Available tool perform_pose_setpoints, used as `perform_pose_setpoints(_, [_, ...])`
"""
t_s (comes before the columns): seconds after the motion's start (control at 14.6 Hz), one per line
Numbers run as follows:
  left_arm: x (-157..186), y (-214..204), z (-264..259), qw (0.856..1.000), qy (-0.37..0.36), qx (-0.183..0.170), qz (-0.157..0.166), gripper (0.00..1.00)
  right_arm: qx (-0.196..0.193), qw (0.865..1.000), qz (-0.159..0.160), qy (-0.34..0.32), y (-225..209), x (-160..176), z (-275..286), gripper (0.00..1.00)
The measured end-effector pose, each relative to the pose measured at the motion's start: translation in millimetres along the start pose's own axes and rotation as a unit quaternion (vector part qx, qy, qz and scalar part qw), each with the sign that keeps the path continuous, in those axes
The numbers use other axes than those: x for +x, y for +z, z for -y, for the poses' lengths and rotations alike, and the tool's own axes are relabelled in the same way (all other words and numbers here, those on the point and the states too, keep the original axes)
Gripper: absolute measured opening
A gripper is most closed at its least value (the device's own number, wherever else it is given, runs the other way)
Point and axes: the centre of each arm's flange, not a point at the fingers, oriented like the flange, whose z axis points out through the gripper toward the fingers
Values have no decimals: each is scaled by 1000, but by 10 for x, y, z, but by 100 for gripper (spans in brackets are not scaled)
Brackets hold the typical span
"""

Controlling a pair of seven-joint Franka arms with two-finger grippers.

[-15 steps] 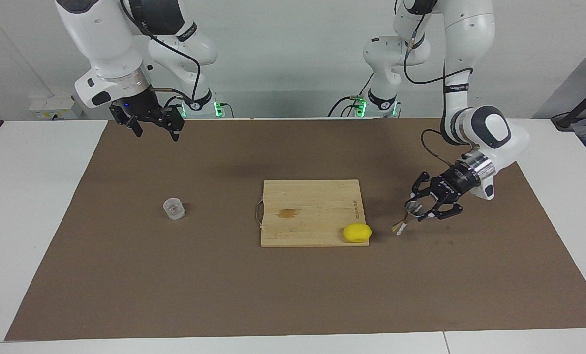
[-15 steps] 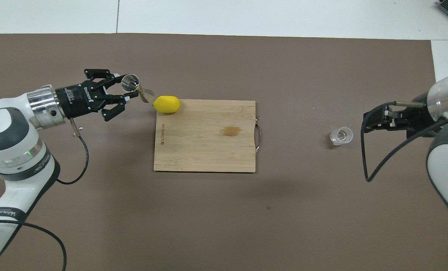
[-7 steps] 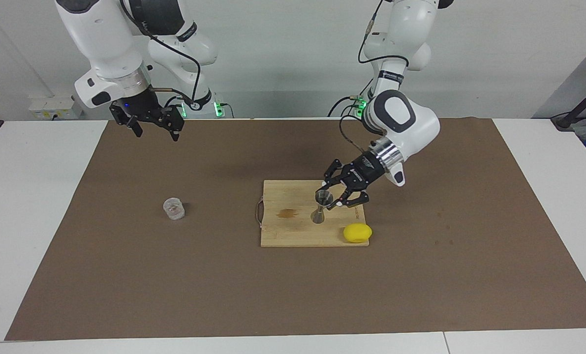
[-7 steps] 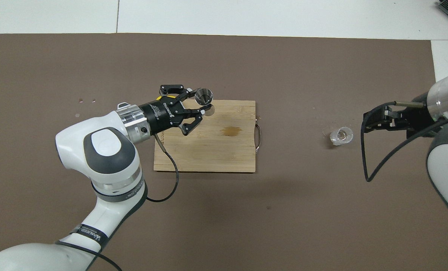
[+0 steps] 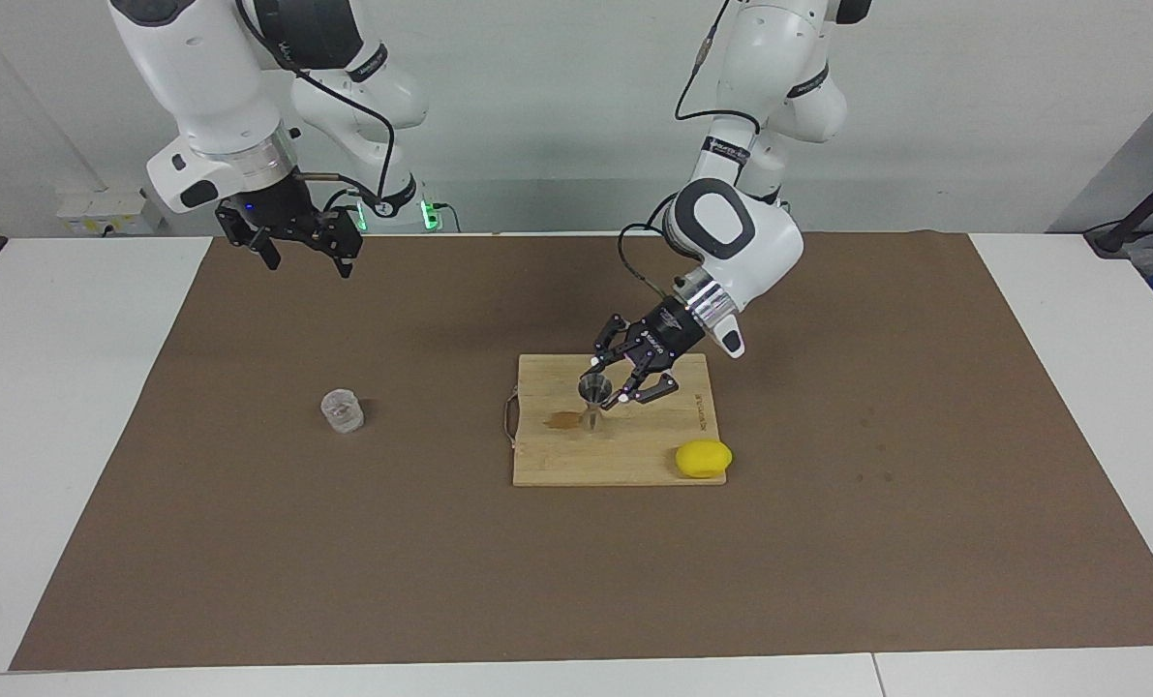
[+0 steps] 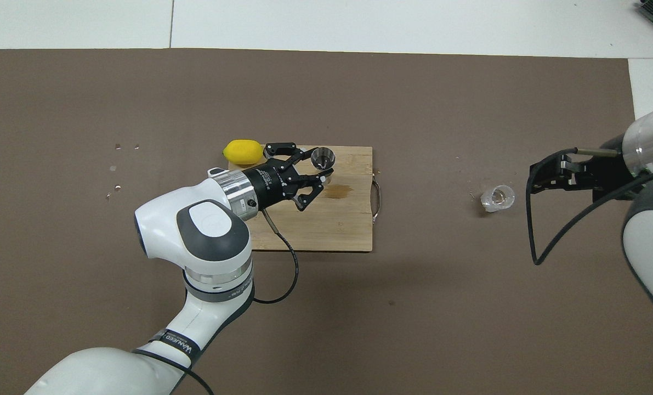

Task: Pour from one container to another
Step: 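Carry the dark cup onto the wooden board and release it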

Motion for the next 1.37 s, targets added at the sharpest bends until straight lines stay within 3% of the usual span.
perform_pose_setpoints(0.96, [-11,427,12,1000,5,-13,-7,48,0,1000,0,1,3,1,-6,100])
perform_pose_setpoints(1.09, [-10,419,-1,1000,4,-15,-7,64,0,1000,0,4,3,11,-42,100])
perform_pose_setpoints(1.3, [-15,423,7,1000,4,-13,-6,97,0,1000,0,7,4,20,-74,100])
perform_pose_setpoints(1.37, [-32,421,15,1000,5,-12,-5,100,0,1000,0,7,4,20,-74,100])
